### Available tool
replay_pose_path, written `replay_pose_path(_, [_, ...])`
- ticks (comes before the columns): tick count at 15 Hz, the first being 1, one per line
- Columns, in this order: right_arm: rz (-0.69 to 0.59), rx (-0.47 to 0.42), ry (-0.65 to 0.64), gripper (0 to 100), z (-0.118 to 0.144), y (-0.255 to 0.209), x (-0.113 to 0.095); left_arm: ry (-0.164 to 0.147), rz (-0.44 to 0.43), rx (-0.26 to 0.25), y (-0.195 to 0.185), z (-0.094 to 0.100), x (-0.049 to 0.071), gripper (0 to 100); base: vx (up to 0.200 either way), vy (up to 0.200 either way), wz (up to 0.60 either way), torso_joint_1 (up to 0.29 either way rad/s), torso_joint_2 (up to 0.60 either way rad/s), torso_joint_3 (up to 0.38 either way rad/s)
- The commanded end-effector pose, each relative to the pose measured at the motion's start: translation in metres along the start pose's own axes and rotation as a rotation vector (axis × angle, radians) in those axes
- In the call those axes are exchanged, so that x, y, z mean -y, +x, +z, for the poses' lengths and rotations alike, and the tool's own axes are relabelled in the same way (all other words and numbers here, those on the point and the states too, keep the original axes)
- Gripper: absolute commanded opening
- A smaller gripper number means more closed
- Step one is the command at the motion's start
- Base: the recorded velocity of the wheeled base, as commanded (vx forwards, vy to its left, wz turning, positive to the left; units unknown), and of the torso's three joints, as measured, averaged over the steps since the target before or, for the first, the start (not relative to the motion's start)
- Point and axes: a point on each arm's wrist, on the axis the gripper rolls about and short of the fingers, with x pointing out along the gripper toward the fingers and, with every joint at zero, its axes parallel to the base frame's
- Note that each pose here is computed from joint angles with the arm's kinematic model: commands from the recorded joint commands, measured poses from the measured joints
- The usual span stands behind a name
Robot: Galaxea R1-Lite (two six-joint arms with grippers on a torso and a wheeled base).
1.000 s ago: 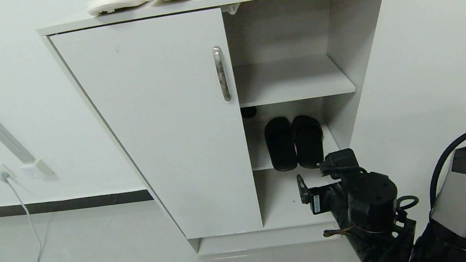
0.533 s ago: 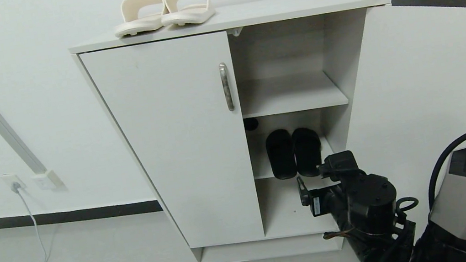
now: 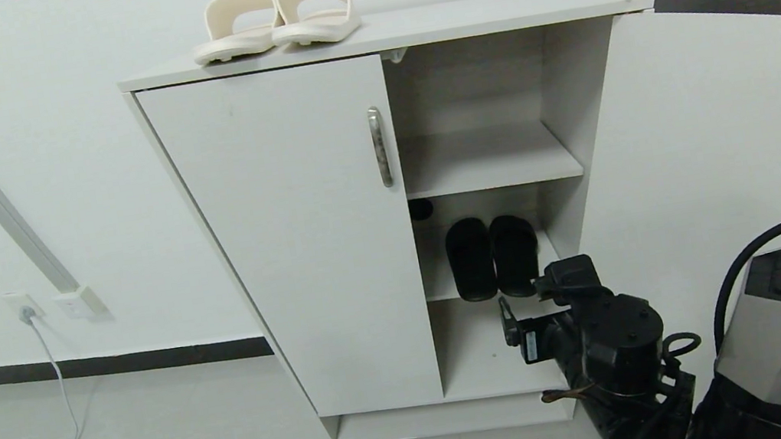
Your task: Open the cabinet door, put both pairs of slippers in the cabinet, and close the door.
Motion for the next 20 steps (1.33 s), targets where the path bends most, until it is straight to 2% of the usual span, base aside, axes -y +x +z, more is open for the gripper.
replay_pose_path(1, [0.001, 0.004, 0.003, 100, -0.0001, 0.0001, -0.0003, -0.003, 0.001, -0.002, 0.0001, 0.0000, 0.0000, 0, 0.000, 0.000, 0.00, 0.000, 0.00, 0.000])
replay_pose_path(17, [-0.003, 0.011, 0.009, 100, 0.0010, 0.0005, 0.0008, -0.003, 0.000, -0.002, 0.0001, 0.0000, 0.0000, 0, 0.000, 0.200, 0.00, 0.004, 0.00, 0.002])
replay_pose_path(20, [0.008, 0.036, 0.025, 100, 0.0063, -0.0028, 0.0027, -0.003, 0.001, -0.002, 0.0001, 0.0000, 0.0000, 0, 0.000, 0.000, 0.00, 0.000, 0.00, 0.000])
